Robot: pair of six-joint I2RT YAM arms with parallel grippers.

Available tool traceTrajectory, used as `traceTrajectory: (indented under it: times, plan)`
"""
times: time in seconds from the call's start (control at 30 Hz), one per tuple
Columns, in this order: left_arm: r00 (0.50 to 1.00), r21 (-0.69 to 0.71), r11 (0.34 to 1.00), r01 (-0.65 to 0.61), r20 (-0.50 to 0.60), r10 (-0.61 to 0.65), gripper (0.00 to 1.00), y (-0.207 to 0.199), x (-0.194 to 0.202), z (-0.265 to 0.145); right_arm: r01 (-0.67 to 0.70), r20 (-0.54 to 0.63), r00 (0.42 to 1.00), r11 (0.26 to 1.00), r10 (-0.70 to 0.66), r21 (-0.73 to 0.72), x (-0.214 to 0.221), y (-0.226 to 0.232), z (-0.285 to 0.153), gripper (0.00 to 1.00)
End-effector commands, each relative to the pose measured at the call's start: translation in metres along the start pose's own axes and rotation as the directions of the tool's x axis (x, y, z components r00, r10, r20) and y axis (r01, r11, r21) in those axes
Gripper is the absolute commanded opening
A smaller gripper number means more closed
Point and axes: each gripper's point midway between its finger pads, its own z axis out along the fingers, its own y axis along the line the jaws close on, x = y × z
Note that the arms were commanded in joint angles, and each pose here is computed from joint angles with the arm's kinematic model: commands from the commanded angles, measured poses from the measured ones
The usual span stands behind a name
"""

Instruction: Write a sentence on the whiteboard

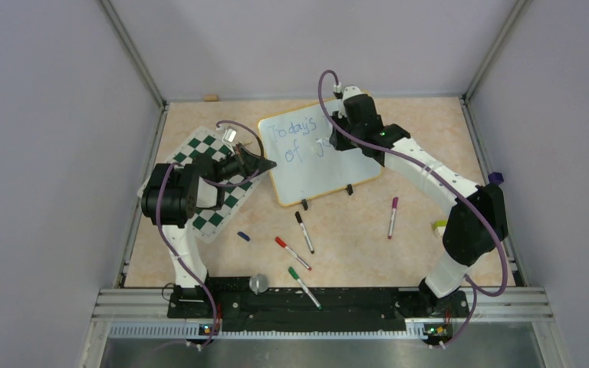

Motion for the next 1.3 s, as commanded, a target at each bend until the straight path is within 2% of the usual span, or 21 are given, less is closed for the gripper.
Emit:
traceTrajectory:
  times: [0.0, 0.23, 0.63, 1.27]
  plan:
    - [0.975, 0.049, 0.974, -0.221, 0.041, 0.219, 0.00, -0.015, -0.017, 0.000, -0.017, 0.103, 0.994, 0.999, 0.022, -0.048, -0.034, 0.010, 0.002, 0.00]
    - [0.974, 0.050, 0.974, -0.223, 0.040, 0.221, 0.00, -0.015, -0.018, -0.001, -0.020, 0.094, 0.995, 0.999, 0.023, -0.034, -0.031, 0.006, 0.000, 0.00]
    - [0.976, 0.051, 0.975, -0.218, 0.039, 0.216, 0.00, -0.015, -0.017, 0.000, -0.085, 0.141, 0.986, 0.996, 0.090, -0.039, -0.048, -0.016, -0.041, 0.00]
    - [0.976, 0.055, 0.975, -0.216, 0.035, 0.215, 0.00, -0.015, -0.017, 0.000, -0.090, 0.100, 0.991, 0.996, 0.089, 0.004, -0.025, -0.030, -0.030, 0.00]
